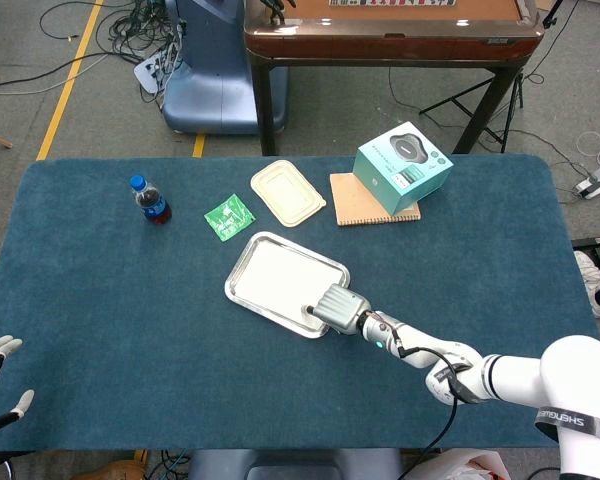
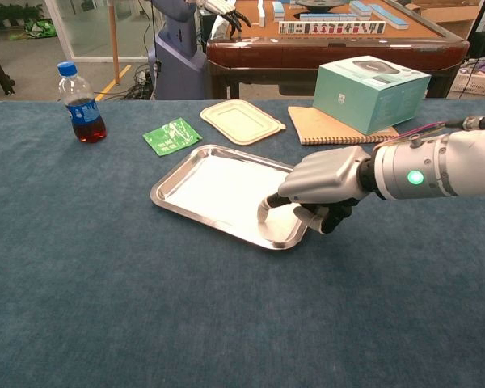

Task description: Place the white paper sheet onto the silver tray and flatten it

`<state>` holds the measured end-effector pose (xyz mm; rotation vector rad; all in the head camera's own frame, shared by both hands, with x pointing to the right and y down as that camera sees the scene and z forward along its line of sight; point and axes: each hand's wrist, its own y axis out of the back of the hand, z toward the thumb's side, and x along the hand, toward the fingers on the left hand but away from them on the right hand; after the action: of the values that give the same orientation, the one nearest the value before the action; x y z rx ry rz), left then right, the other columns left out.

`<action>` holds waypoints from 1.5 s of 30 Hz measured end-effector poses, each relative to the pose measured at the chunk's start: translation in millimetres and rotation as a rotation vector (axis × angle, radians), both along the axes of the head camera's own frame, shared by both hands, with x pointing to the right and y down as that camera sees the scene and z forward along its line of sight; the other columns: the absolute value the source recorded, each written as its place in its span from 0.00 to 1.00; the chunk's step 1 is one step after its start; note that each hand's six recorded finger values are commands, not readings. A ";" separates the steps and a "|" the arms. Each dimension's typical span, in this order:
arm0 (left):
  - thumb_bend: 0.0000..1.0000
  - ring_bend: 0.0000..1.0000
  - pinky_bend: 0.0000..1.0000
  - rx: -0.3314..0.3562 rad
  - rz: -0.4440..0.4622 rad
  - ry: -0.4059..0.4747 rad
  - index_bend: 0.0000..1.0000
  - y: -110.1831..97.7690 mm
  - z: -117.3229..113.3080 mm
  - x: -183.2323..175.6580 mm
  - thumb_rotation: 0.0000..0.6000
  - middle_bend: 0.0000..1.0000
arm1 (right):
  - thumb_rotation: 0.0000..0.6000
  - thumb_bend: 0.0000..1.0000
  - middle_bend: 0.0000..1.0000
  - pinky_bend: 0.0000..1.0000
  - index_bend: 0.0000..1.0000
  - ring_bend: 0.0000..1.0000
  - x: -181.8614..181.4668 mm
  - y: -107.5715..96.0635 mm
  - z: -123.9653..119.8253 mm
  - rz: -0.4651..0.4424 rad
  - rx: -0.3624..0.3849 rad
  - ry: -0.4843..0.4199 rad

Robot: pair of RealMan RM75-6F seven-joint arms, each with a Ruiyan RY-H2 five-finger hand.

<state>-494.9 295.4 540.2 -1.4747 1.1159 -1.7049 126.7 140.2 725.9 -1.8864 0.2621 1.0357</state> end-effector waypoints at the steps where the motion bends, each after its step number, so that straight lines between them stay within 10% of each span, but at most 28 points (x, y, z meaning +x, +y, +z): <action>1: 0.22 0.17 0.11 0.000 0.000 0.000 0.22 -0.1 0.1 0.1 1.00 0.18 | 1.00 1.00 1.00 1.00 0.17 1.00 -0.3 0.2 -0.8 0.001 0.000 -0.003; 15: 0.22 0.17 0.11 0.009 0.008 -0.002 0.22 -7.6 -0.6 -0.1 1.00 0.18 | 1.00 1.00 0.95 1.00 0.13 0.96 18.2 -28.4 -47.2 0.133 0.105 -0.121; 26: 0.22 0.17 0.11 0.021 0.030 0.015 0.22 -20.4 4.5 3.9 1.00 0.18 | 1.00 0.66 0.63 0.79 0.12 0.59 115.2 -49.3 -94.0 0.489 0.286 -0.098; 36: 0.22 0.17 0.11 0.044 0.043 0.025 0.22 -31.0 5.8 7.3 1.00 0.18 | 1.00 0.51 0.29 0.46 0.10 0.23 190.7 -31.3 -115.9 0.723 0.378 -0.039; 45: 0.22 0.17 0.11 0.061 0.062 0.038 0.22 -33.3 4.3 12.8 1.00 0.18 | 1.00 0.50 0.26 0.43 0.10 0.21 239.6 5.6 -136.7 0.850 0.457 0.004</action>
<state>-482.1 262.0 544.5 -1.4948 1.1203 -1.5931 366.4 145.7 589.2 -1.5634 -0.7838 1.4859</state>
